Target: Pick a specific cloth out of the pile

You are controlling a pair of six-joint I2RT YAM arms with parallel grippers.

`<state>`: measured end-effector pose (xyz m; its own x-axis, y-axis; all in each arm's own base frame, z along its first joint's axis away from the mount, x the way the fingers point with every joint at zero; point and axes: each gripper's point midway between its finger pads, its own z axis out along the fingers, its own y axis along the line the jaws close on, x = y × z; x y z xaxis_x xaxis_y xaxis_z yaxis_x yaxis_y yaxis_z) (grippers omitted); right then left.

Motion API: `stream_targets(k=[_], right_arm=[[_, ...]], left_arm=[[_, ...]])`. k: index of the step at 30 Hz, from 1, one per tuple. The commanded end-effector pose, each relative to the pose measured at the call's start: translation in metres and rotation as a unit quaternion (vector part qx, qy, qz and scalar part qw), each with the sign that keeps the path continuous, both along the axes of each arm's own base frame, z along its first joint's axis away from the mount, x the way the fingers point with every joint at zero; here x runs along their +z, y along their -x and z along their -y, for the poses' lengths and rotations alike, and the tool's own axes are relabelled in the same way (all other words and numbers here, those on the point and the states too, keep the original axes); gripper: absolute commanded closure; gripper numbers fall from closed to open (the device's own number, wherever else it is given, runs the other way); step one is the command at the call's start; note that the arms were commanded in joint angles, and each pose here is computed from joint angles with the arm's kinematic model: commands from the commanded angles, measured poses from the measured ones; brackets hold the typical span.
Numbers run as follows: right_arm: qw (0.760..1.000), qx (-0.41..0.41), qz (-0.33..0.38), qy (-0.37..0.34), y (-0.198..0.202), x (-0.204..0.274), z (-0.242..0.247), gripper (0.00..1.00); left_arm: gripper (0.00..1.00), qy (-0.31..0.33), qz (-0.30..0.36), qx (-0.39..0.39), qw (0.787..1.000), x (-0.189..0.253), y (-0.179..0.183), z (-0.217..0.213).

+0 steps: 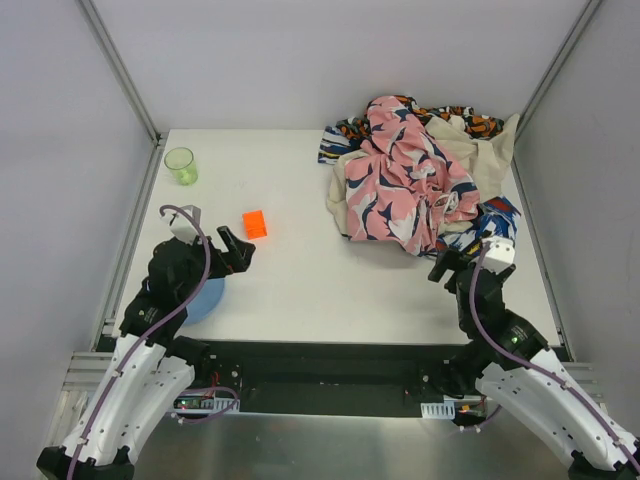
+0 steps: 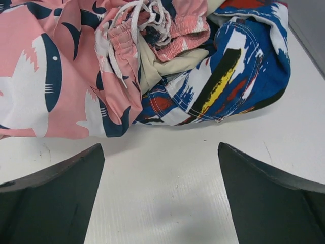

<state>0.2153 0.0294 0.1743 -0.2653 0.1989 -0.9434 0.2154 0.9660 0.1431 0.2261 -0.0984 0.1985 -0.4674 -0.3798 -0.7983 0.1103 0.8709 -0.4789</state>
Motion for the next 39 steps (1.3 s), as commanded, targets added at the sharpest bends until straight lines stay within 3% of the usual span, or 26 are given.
stream_targets(k=[1, 6, 8, 10, 13, 15, 16, 17, 20, 22, 24, 27, 31, 35, 37, 39], right_arm=[[0.999, 0.029, 0.033, 0.017, -0.008, 0.027, -0.007, 0.04], [0.968, 0.225, 0.085, 0.076, -0.014, 0.052, -0.066, 0.04], [0.945, 0.286, 0.071, 0.145, -0.017, 0.057, -0.08, 0.04], [0.915, 0.334, 0.027, 0.224, -0.026, 0.054, -0.092, 0.04], [0.848, 0.395, -0.038, 0.35, -0.043, 0.039, -0.117, 0.04], [0.821, 0.386, -0.066, 0.415, -0.068, 0.044, -0.135, 0.04], [0.823, 0.363, -0.075, 0.43, -0.081, 0.053, -0.141, 0.04], [0.842, 0.327, -0.085, 0.421, -0.096, 0.065, -0.148, 0.04], [0.878, 0.297, -0.127, 0.352, -0.12, 0.076, -0.181, 0.04], [0.877, 0.329, -0.129, 0.325, -0.131, 0.072, -0.211, 0.04], [0.867, 0.327, -0.138, 0.35, -0.147, 0.062, -0.222, 0.04], [0.852, 0.29, -0.189, 0.393, -0.17, 0.042, -0.211, 0.05], [0.821, 0.337, -0.259, 0.38, -0.181, -0.001, -0.198, 0.04], [0.761, 0.319, -0.333, 0.456, -0.196, -0.031, -0.14, 0.04], [0.724, 0.336, -0.379, 0.468, -0.195, -0.051, -0.111, 0.04], [0.704, 0.319, -0.421, 0.475, -0.198, -0.064, -0.081, 0.04]], left_arm=[[0.01, -0.006, 0.011, 0.0, 1.0, 0.002, -0.006, 0.0], [0.01, -0.005, 0.011, -0.007, 1.0, 0.001, -0.008, 0.003], [0.01, -0.008, 0.006, -0.007, 1.0, -0.002, -0.008, 0.003], [0.01, -0.008, 0.005, -0.006, 1.0, -0.005, -0.009, 0.003], [0.01, -0.007, 0.004, -0.007, 1.0, -0.009, -0.01, 0.004], [0.01, -0.006, 0.002, -0.009, 1.0, -0.01, -0.011, 0.005], [0.01, -0.009, 0.002, -0.009, 1.0, -0.011, -0.011, 0.005], [0.01, -0.01, 0.002, -0.006, 1.0, -0.011, -0.012, 0.004], [0.01, -0.015, -0.001, 0.005, 1.0, -0.015, -0.013, 0.0], [0.01, -0.018, 0.0, 0.01, 1.0, -0.016, -0.014, -0.002], [0.01, -0.02, 0.002, 0.009, 1.0, -0.015, -0.013, -0.003], [0.01, -0.019, 0.006, 0.005, 1.0, -0.014, -0.012, -0.002], [0.01, -0.02, 0.006, 0.01, 1.0, -0.016, -0.012, -0.004], [0.01, -0.021, 0.005, 0.01, 1.0, -0.017, -0.012, -0.004], [0.01, -0.021, 0.003, 0.011, 1.0, -0.019, -0.012, -0.004], [0.01, -0.027, 0.001, 0.025, 0.999, -0.021, -0.014, -0.009]])
